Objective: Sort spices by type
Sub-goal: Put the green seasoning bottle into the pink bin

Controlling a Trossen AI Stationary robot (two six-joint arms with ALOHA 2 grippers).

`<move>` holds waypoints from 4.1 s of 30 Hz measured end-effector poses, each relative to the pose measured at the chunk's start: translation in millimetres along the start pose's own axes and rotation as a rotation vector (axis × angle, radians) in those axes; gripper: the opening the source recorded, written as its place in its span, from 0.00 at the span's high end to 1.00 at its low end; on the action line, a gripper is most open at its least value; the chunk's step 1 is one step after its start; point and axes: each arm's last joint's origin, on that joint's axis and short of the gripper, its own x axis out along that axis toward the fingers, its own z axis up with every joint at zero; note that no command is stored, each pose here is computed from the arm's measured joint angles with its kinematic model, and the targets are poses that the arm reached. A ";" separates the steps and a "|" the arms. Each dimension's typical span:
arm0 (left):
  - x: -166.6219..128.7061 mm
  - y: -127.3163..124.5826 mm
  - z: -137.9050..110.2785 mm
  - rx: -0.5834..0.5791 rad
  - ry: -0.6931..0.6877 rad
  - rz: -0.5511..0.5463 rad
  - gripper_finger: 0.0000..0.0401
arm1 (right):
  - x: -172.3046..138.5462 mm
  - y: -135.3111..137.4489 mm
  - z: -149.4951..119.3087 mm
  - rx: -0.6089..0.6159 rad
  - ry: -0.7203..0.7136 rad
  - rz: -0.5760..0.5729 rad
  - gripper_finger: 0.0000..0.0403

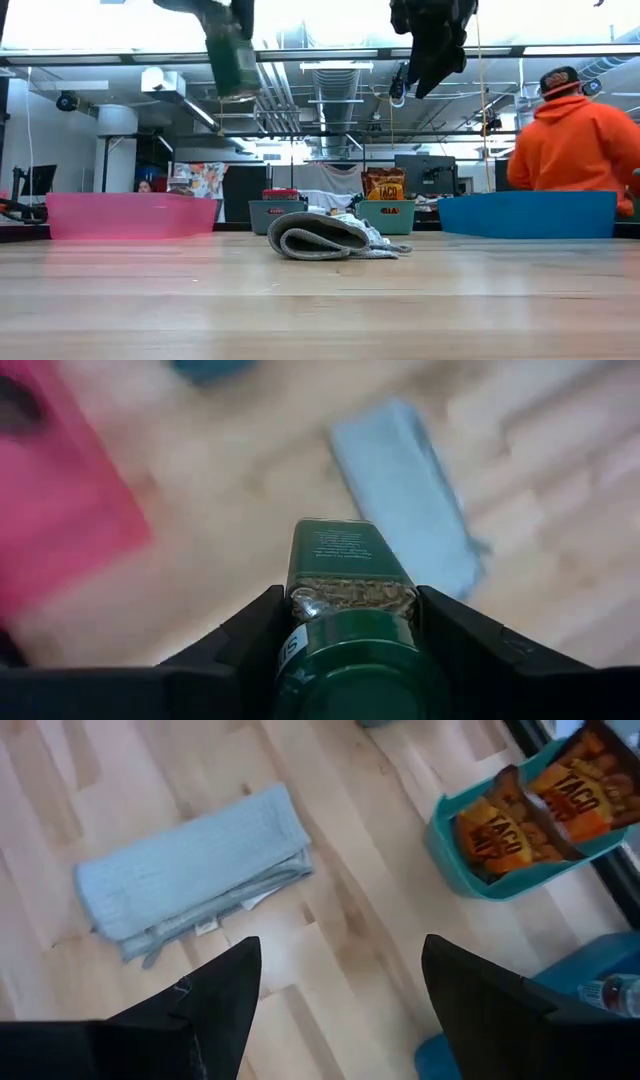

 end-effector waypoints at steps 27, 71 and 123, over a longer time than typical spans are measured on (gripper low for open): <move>96.3 233.1 64.0 -0.374 0.140 0.199 0.55 | 14.0 -52.9 21.8 0.220 -0.079 -0.026 0.40; 105.0 244.6 77.9 -0.309 0.174 0.208 0.31 | 19.7 -80.6 24.1 0.272 -0.066 -0.044 0.33; 74.7 226.7 75.4 -0.124 0.255 0.060 1.00 | 19.0 -83.6 26.3 0.264 -0.091 -0.047 0.34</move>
